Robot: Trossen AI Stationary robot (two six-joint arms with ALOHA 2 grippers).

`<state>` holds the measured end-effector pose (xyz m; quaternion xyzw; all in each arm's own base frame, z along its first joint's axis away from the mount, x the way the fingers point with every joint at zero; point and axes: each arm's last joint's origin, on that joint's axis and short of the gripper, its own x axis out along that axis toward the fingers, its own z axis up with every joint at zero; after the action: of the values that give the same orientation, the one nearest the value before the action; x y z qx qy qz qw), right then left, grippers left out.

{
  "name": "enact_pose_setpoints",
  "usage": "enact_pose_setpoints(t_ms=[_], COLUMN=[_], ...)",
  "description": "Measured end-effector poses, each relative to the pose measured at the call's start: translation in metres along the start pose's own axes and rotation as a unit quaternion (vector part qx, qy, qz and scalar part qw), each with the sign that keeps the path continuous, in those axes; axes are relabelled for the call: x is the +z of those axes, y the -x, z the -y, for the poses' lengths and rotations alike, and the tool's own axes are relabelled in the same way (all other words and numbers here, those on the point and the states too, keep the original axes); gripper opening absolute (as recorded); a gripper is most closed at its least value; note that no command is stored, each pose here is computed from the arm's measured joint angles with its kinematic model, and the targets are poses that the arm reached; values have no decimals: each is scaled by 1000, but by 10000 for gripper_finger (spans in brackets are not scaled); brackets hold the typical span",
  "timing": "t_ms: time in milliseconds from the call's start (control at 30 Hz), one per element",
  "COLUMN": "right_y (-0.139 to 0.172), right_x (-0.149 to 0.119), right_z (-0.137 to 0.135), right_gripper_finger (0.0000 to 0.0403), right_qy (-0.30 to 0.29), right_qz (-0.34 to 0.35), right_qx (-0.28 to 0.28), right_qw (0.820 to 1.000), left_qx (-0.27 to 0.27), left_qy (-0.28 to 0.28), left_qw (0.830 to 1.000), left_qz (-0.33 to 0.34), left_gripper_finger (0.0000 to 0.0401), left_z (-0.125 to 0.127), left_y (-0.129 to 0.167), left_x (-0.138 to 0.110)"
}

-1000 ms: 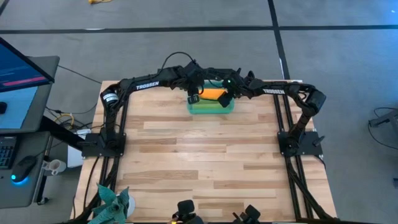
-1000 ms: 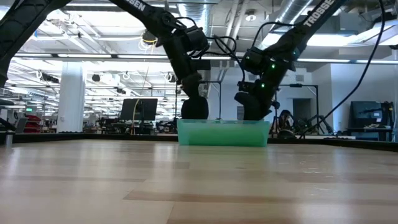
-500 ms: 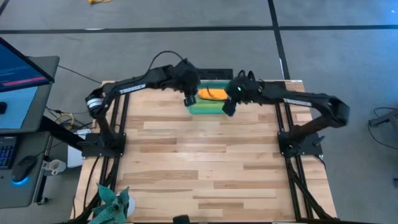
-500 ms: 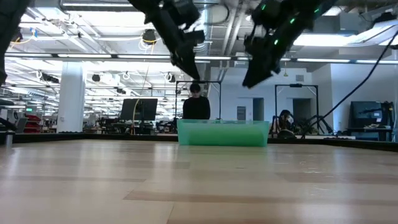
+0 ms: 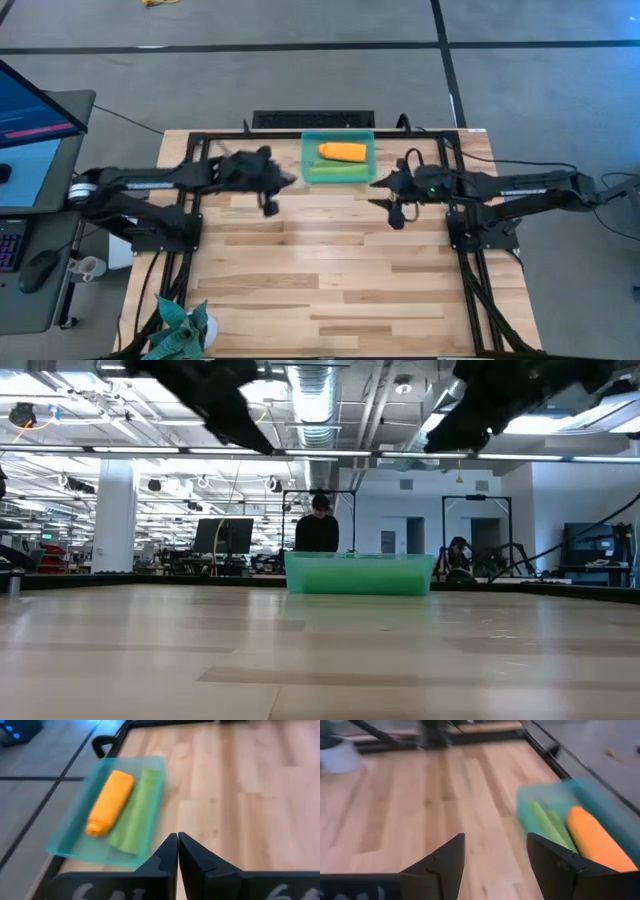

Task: Roll microfiber towels into tight, uniform cylinder then place into a basket
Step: Return to Home Position

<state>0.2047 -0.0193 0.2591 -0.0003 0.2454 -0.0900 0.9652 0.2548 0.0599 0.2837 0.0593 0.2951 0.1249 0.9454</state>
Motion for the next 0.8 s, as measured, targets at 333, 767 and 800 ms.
enact_pose_setpoints(t_ms=[333,767,800], right_y=[27,56,61], right_x=[-3,-2,-3], right_z=[-29,-22,-20], right_gripper_finger=[232,232,232], right_qy=[74,82,77], right_qz=[72,108,110], right_qx=[74,71,68], right_qw=[992,988,989], left_qx=[-83,-156,-155], left_qy=[37,41,46], left_qw=[990,961,959], left_qz=[112,224,234], left_gripper_finger=[1,0,0], left_z=[50,66,66], left_y=[58,103,105], left_x=[-65,-134,-138])
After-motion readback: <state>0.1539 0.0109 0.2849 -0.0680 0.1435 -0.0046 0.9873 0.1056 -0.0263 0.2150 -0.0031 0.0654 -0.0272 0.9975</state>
